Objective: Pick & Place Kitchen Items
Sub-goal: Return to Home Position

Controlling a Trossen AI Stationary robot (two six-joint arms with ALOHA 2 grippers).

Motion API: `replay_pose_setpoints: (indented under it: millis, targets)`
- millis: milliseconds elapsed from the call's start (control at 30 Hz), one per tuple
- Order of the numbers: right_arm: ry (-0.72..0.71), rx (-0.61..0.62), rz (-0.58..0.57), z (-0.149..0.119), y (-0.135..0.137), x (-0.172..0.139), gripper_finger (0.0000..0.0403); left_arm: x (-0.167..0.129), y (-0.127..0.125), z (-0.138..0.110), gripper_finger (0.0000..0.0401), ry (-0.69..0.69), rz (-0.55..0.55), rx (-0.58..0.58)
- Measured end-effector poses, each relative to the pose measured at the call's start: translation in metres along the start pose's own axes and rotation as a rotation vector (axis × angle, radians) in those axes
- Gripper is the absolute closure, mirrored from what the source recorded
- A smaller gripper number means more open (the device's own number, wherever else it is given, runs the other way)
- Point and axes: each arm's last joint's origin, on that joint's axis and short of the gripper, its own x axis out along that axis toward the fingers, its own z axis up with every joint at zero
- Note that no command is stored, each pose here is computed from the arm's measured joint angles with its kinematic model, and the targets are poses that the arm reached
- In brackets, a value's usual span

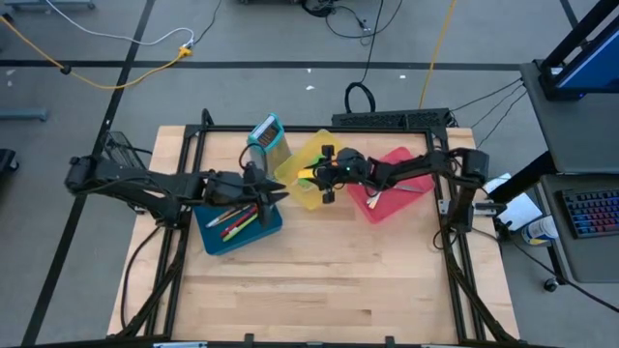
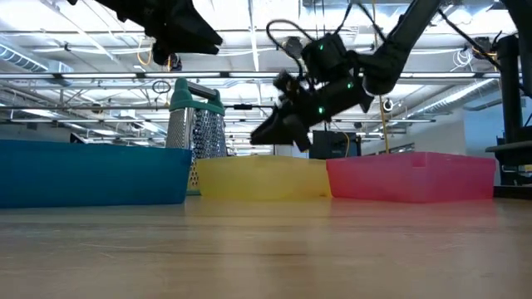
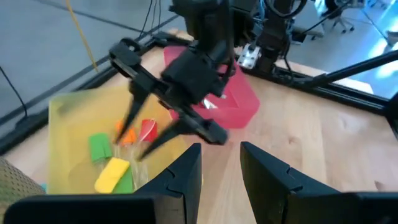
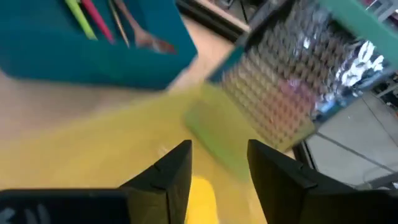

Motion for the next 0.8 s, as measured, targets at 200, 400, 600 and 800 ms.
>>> replay_pose_setpoints:
  millis: [200, 400, 600, 800]
  targets:
    - [0.005, 0.064, 0.087, 0.038, 0.01, -0.031, 0.026, -0.03, 0.008, 0.013, 0.0288, -0.07, 0.035, 0.069]
    - [0.017, 0.132, 0.162, 0.075, 0.013, -0.081, 0.0266, -0.065, 0.021, 0.019, 0.0288, -0.108, 0.164, 0.188]
    - [-0.034, 0.218, 0.177, 0.101, 0.007, -0.131, 0.0266, -0.093, 0.029, 0.023, 0.0288, -0.149, 0.134, 0.255]
    - [-0.063, 0.32, 0.18, 0.111, 0.0, -0.172, 0.0267, -0.122, 0.039, 0.023, 0.0288, -0.192, 0.134, 0.299]
